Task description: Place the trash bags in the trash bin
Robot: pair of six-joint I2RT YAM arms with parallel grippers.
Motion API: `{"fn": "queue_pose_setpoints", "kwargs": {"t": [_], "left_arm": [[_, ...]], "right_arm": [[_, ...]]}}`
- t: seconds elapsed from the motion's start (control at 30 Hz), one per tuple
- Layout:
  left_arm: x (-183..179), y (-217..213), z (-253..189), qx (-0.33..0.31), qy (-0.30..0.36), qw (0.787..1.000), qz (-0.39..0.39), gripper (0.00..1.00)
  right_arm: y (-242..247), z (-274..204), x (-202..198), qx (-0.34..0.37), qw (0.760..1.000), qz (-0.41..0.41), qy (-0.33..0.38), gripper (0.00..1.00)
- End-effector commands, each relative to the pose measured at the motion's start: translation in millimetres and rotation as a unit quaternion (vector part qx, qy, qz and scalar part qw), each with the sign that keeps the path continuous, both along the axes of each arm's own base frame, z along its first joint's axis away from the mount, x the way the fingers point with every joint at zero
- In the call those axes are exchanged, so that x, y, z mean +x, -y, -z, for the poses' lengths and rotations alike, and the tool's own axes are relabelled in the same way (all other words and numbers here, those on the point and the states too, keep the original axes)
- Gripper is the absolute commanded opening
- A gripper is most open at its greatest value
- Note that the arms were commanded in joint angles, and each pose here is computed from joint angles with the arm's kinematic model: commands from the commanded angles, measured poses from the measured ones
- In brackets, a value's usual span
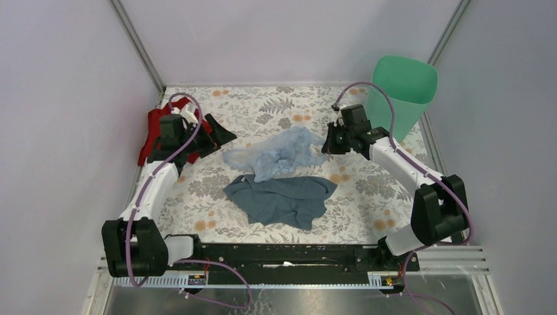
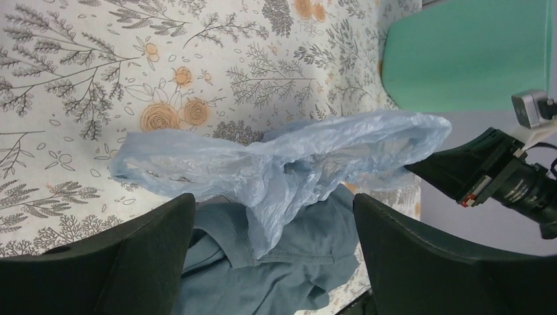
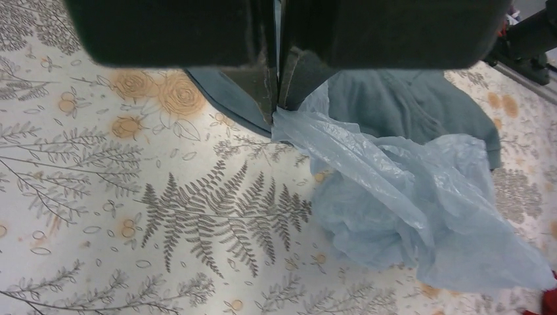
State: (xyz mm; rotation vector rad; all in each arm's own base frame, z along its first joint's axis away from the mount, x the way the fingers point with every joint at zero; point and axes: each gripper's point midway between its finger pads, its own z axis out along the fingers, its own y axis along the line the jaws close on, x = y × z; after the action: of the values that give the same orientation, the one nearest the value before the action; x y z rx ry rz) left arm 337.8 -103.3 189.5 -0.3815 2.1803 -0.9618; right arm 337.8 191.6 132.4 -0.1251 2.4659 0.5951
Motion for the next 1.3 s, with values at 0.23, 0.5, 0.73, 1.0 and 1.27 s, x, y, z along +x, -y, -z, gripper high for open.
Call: {"fn": "queue_pose_setpoints", "kwargs": {"t": [0.23, 0.5, 0.73, 1.0, 1.27], "left_arm": [[1.1, -5.1, 45.0, 0.085, -0.014, 0.996, -0.024, 0.91], [3.8, -10.0, 77.8, 0.022, -0.063, 0.995, -0.08, 0.54], [3.1, -3.6, 108.7, -0.018, -0.094, 0.991, -0.095, 0.53], [8.1, 5.2, 128.5, -0.044, -0.1, 0.99, -0.093, 0.52], [30.9, 20.2, 149.5, -0.044, -0.111, 0.988, -0.095, 0.6]], "right_arm": [[17.6, -6.8, 18.4, -0.026, 0.999, 0.013, 0.015, 0.0], [24.4, -4.0, 25.2, -0.008, 1.0, 0.021, 0.011, 0.0], [22.4, -2.3, 26.1, -0.002, 1.0, 0.016, 0.01, 0.0], [18.1, -5.5, 25.7, 0.01, 1.0, 0.009, 0.015, 0.0], [11.5, -5.0, 24.6, 0.027, 1.0, 0.0, 0.013, 0.0]]}}
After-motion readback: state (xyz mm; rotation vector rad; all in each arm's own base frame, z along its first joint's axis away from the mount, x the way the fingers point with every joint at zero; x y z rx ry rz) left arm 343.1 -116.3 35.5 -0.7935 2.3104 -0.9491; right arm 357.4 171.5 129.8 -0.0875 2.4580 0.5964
